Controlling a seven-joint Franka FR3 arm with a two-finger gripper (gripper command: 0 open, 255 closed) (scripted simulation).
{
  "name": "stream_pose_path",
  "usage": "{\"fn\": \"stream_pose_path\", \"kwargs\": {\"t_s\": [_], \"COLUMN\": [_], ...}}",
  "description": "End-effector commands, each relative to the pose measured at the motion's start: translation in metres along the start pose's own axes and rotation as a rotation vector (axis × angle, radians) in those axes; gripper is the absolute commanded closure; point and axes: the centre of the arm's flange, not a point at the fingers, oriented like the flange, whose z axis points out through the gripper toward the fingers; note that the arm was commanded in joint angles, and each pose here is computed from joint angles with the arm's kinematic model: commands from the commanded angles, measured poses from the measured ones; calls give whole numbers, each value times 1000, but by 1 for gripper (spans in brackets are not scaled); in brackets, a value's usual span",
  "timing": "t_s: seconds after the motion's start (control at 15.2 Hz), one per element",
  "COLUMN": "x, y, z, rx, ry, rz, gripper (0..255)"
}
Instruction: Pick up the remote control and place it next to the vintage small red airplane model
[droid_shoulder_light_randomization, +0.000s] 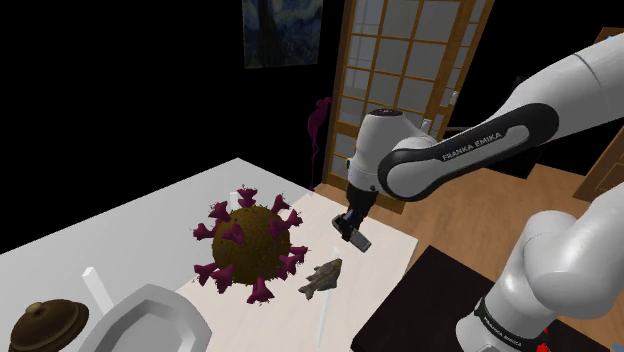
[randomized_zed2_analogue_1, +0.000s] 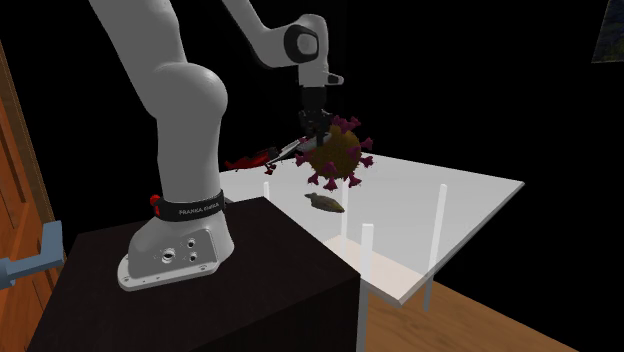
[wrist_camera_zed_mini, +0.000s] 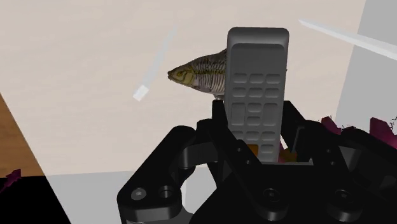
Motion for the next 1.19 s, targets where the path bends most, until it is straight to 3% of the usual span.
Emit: {"fn": "stream_pose_path", "kwargs": {"t_s": [0.0, 1.12], "x": [3, 32], "y": [-28, -250], "z": [2, 7], "rx": [0, 0], "ry": [0, 0], "rz": [1, 1], "gripper": [255, 255]}}
